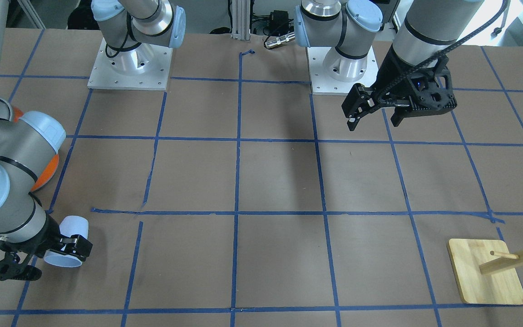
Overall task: Flip cup
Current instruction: 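Lower the right gripper over the upright white cup, then close the right gripper on the white cup rim and lift it, then carry the cup with the right gripper toward the table center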
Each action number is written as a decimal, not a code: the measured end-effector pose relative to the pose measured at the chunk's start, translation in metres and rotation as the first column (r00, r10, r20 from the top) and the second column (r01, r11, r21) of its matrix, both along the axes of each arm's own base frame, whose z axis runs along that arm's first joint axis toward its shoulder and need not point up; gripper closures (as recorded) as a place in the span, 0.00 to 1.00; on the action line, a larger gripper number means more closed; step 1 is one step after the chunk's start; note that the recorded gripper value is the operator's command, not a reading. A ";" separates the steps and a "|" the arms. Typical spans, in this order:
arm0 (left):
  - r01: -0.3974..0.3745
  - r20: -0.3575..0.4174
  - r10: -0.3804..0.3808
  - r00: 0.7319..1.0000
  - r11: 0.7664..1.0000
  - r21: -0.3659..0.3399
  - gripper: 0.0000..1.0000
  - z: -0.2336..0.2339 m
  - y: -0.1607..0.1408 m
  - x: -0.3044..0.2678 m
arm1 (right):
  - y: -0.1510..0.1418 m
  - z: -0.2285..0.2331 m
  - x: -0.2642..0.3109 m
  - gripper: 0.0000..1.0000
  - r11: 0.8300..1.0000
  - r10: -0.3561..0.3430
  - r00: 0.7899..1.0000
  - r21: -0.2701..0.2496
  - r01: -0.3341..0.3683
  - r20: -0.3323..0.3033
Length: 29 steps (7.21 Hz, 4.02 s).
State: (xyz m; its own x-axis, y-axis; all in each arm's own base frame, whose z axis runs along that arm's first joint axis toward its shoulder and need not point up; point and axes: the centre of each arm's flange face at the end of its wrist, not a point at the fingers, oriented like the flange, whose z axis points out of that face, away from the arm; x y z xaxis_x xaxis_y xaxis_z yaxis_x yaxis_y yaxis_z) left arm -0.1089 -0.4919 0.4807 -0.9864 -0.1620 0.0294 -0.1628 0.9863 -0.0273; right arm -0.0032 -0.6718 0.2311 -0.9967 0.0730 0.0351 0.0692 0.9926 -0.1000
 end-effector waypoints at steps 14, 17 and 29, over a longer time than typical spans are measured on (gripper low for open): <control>-0.009 -0.002 0.009 1.000 1.000 -0.001 0.00 -0.001 0.000 0.000 | 0.005 0.009 0.010 0.92 0.964 0.264 0.964 -0.010 -0.264 0.031; -0.009 0.002 0.009 1.000 1.000 -0.003 0.00 -0.001 0.001 0.003 | 0.021 0.036 0.139 0.85 0.824 0.566 0.824 -0.067 -0.563 0.027; -0.077 0.022 0.077 0.997 0.997 -0.005 0.00 0.004 -0.003 0.069 | 0.123 -0.021 0.415 0.74 -0.012 0.998 -0.010 -0.032 -0.999 -0.068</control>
State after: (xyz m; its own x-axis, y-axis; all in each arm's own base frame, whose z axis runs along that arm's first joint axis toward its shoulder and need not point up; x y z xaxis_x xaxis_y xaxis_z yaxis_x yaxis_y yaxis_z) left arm -0.0396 -0.4949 0.4850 -0.9713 -0.2377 0.0083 -0.2379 0.9706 -0.0358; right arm 0.4116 -0.5484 0.2104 -0.0644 -0.9928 0.1007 -0.9894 0.0504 -0.1359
